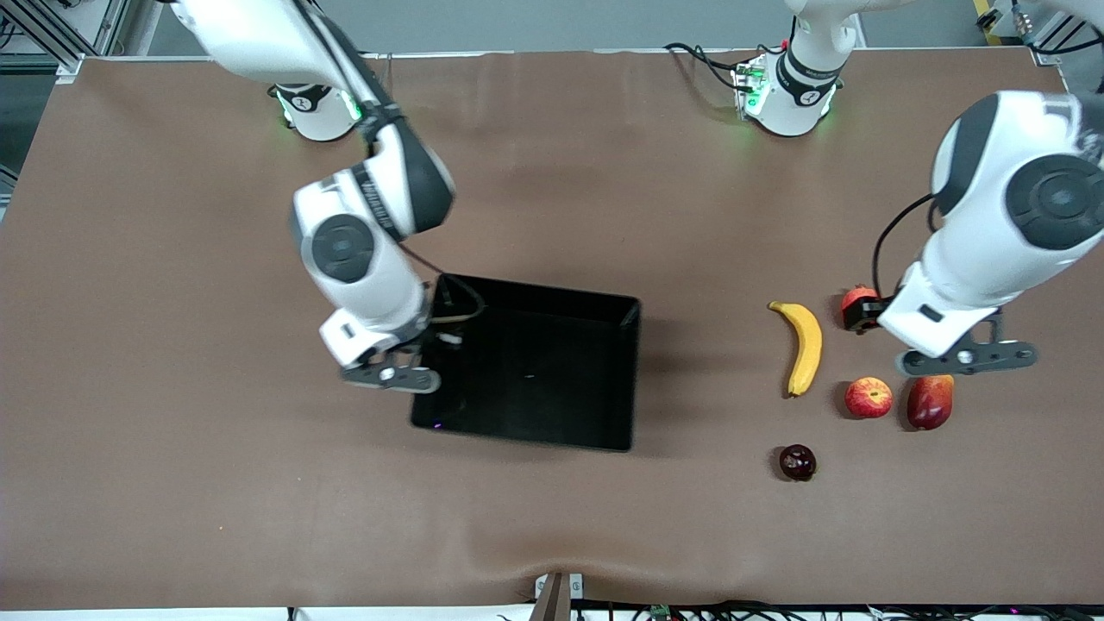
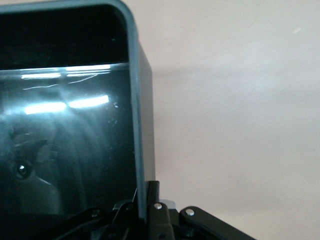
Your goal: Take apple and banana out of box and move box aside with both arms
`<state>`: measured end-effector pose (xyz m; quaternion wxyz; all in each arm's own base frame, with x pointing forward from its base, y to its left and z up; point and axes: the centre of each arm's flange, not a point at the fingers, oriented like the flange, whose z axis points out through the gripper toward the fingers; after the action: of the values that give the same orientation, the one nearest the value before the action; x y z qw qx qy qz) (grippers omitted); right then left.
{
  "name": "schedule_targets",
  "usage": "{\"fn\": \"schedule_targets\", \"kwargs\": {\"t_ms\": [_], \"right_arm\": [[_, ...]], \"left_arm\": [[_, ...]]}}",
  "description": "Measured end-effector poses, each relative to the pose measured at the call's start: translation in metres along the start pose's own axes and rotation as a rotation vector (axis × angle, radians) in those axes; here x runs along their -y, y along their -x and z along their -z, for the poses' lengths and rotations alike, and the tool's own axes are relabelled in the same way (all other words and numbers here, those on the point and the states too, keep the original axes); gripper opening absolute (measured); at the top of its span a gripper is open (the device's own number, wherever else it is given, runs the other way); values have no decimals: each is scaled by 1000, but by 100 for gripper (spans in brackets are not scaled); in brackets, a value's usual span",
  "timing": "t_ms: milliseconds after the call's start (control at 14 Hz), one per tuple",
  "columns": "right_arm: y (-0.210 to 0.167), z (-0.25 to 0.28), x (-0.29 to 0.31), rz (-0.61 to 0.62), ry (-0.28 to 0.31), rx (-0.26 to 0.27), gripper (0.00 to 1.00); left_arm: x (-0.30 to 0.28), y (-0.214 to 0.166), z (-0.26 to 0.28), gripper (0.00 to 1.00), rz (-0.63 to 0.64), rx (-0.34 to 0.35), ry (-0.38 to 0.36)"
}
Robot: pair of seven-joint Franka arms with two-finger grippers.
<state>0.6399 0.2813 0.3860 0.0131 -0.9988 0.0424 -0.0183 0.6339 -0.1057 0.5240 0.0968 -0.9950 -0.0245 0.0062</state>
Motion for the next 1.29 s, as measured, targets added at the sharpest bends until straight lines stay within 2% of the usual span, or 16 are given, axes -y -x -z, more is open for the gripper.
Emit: {"fn": "schedule_targets", "kwargs": {"t_ms": [215,358,502,717,860,1075,1290], "right_arm": [[-34,3,-113,73,17,40,4],[-51,-1,-199,118,19,70,4],[-55,-14,-279,130,16,101,4],[-50,-24,-368,132,4,126,4],[-44,-24,-423,141,-3,122,4],[-36,-25,-490,138,-9,88,4],[-30,-47,-521,70,-62,63,4]], "left_arm": [[32,2,17,100,69,-2,70],[45,9,31,100,92,0,76],[48,18,45,100,96,-1,72],[51,33,66,100,99,-2,73],[59,39,75,100,104,0,100],[74,40,76,100,75,-1,119],[89,40,77,100,69,-2,119]]}}
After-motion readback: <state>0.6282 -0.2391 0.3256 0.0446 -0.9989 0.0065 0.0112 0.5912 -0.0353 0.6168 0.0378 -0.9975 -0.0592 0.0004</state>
